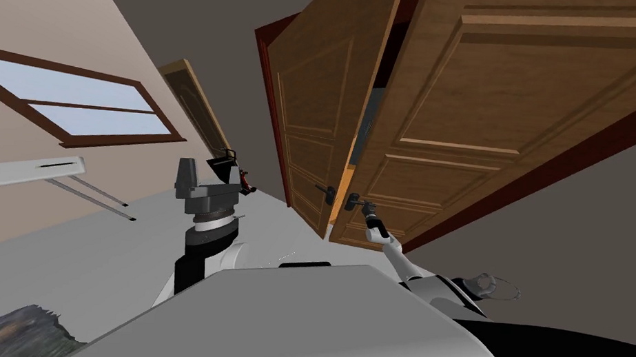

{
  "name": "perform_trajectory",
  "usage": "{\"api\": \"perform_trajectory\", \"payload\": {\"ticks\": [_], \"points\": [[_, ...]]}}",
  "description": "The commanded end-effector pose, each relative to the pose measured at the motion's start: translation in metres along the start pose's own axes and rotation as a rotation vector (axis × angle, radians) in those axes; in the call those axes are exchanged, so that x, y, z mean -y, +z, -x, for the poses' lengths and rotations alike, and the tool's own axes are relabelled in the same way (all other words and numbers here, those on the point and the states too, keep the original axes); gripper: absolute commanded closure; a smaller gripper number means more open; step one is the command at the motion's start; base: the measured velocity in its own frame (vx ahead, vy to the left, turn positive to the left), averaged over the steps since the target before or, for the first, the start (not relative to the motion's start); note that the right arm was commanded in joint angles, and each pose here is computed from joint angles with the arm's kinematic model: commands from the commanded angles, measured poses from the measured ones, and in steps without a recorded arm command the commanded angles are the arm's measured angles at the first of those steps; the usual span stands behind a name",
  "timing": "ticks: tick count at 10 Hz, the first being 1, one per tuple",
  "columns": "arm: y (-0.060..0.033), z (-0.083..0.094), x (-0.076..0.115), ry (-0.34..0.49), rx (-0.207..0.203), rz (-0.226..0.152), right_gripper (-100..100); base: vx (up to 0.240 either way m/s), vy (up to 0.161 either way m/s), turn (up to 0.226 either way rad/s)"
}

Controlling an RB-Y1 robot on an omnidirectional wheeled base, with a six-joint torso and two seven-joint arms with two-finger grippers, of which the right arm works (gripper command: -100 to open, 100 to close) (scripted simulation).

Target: Pull the door open

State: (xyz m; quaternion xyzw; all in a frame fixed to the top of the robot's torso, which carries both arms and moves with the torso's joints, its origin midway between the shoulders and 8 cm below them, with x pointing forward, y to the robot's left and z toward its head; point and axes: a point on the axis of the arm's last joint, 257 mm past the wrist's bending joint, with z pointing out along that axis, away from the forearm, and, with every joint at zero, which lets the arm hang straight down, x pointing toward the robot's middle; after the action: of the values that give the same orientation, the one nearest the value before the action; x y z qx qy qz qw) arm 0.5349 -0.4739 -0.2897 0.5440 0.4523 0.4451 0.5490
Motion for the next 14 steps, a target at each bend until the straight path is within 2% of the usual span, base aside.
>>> {"api": "perform_trajectory", "payload": {"ticks": [1, 7, 8, 9, 14], "points": [[-0.0032, -0.011, 0.004, 0.004, -0.026, -0.005, 100, -0.194, -0.068, 0.094], [-0.0088, -0.036, 0.002, 0.011, -0.108, 0.001, 100, -0.223, -0.080, 0.123], [-0.0075, -0.024, 0.001, 0.002, -0.088, 0.002, 100, -0.098, -0.053, 0.016], [-0.0137, -0.028, 0.003, 0.001, -0.114, -0.001, 100, -0.171, -0.053, 0.116], [-0.0285, -0.038, 0.001, 0.005, -0.185, 0.005, 100, -0.197, -0.085, 0.113]]}}
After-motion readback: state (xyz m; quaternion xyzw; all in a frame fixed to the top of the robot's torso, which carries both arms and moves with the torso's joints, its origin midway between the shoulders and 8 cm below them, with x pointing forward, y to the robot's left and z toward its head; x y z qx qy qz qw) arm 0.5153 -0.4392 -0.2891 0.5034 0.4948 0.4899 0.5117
